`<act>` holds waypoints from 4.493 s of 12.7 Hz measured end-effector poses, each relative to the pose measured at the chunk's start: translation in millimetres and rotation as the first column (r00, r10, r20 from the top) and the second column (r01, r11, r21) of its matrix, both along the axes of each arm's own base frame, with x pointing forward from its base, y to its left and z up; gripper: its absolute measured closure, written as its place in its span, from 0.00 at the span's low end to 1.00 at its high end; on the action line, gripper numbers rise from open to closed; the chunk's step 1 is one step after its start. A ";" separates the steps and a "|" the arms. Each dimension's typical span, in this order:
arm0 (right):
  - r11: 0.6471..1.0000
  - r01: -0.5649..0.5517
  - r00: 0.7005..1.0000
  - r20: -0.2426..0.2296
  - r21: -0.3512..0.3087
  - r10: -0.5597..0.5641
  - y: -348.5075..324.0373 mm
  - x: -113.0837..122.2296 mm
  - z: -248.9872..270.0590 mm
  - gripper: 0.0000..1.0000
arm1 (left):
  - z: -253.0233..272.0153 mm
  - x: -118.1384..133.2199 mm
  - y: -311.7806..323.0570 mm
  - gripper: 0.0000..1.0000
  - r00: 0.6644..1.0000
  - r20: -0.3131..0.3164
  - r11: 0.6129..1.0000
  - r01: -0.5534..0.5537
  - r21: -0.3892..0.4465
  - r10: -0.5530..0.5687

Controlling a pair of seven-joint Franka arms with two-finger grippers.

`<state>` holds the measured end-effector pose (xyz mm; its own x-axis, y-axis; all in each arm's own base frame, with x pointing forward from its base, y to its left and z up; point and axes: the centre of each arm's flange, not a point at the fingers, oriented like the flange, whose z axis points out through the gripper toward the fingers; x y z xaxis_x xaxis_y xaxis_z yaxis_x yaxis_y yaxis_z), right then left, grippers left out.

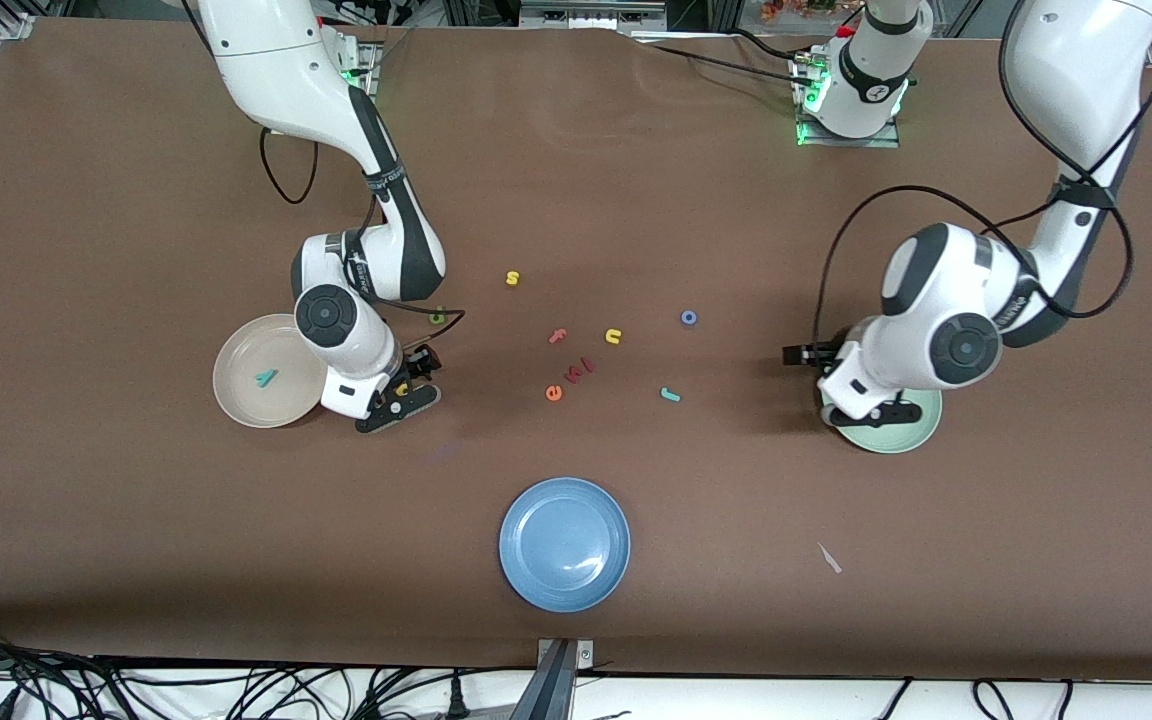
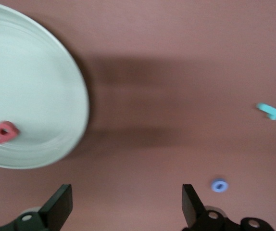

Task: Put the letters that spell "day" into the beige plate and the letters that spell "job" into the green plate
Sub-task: 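Grasp the yellow a with the right gripper while the left reaches blue o, then place the a on the beige plate while the left gripper grasps the o, then place the o on the green plate while the right gripper reaches green p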

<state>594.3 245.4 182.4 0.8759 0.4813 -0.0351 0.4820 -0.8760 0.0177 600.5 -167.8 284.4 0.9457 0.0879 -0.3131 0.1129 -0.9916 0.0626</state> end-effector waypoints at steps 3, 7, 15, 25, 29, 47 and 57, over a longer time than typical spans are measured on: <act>1.000 -0.030 1.000 -0.004 -0.001 0.030 -3.5 0.8 -2.6 0.15 | 3.2 -12.4 -42.1 0.00 0.999 0.006 0.999 -0.043 -0.020 0.043; 0.999 -0.052 0.999 -0.010 -0.005 0.052 -6.3 0.7 -8.1 0.31 | -13.0 -44.2 -110.0 0.00 0.995 0.004 0.995 -0.101 0.011 0.101; 0.998 -0.060 0.998 0.000 -0.001 0.060 -6.0 3.4 -3.6 0.63 | -80.8 -104.4 -146.3 0.12 0.992 0.098 0.996 -0.087 0.031 0.084; 0.999 -0.016 0.999 -0.039 0.028 0.017 -12.5 14.2 9.5 0.71 | -110.9 -125.0 -163.8 0.26 0.986 0.142 0.988 -0.108 0.106 0.093; 0.995 0.096 0.987 -0.127 -0.002 -0.095 -92.7 32.6 53.1 0.71 | -111.4 -125.2 -163.7 0.38 0.986 0.141 0.988 -0.108 0.107 0.093; 0.941 0.336 0.928 -0.154 -0.053 -0.340 -62.4 -3.5 57.5 0.00 | -47.4 -77.7 -110.3 0.75 0.992 0.126 0.978 -0.023 0.208 -0.004; 0.893 0.449 0.894 -0.016 0.032 -0.449 11.6 -104.1 8.1 0.00 | -55.8 -14.7 71.3 0.75 0.984 0.074 0.981 0.149 0.126 -0.159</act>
<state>490.3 257.0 190.5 0.9987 0.0380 -0.0337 0.0374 -0.9991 -0.0186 585.8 -96.5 228.7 0.9731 -0.0292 -0.2285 -0.0426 -0.9976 -0.0542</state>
